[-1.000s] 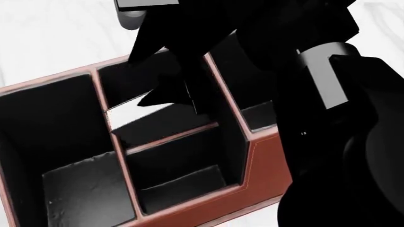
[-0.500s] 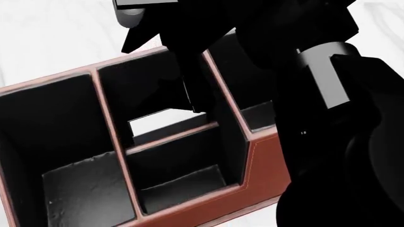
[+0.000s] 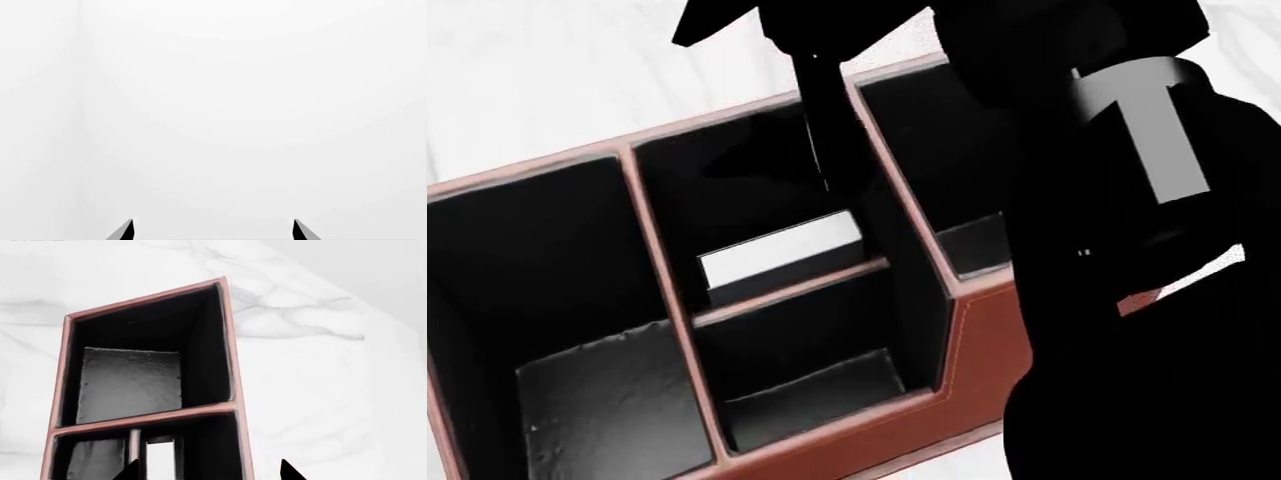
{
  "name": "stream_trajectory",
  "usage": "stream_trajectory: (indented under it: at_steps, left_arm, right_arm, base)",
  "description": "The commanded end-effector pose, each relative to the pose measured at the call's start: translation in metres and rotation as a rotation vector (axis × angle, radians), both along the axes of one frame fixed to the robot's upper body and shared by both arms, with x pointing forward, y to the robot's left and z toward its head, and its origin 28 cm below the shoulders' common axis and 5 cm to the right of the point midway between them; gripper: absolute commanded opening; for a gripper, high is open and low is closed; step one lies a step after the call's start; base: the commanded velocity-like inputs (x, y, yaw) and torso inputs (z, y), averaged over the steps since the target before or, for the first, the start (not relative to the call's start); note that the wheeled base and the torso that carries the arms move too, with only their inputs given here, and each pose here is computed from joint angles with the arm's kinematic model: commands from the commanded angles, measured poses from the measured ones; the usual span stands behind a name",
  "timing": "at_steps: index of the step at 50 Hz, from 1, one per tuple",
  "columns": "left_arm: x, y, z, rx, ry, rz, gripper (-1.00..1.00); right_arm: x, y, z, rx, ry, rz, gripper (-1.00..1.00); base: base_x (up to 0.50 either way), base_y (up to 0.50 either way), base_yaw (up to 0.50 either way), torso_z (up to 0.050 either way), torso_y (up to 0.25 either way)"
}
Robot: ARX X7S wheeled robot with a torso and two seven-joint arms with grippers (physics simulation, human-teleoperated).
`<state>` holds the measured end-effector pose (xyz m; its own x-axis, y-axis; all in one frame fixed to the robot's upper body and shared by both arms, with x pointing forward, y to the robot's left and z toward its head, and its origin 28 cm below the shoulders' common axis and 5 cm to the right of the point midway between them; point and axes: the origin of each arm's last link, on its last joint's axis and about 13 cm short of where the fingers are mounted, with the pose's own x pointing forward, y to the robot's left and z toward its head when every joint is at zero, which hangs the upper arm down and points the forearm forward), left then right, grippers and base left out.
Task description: Pick up the book and place it in the front compartment of the caddy.
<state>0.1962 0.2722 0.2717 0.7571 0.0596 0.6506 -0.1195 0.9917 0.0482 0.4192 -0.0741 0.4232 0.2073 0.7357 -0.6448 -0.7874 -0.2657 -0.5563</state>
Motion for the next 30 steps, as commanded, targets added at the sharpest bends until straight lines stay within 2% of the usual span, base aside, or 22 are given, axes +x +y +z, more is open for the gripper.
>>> stream_trajectory:
  at_steps: [1,30]
  left_arm:
    - [-0.001,0.0,0.001,0.001,-0.012,-0.002,1.0]
    - [-0.001,-0.002,0.004,0.005,-0.021,-0.005,1.0]
  right_arm:
    - [-0.009,-0.004,0.024,0.052,-0.091,-0.037,1.0]
    - [-0.03,-0.048,0.068,0.295,-0.335,-0.263,1.0]
  base:
    - [0.0,0.0,0.0,0.0,0.0]
    - [0.0,0.0,0.0,0.0,0.0]
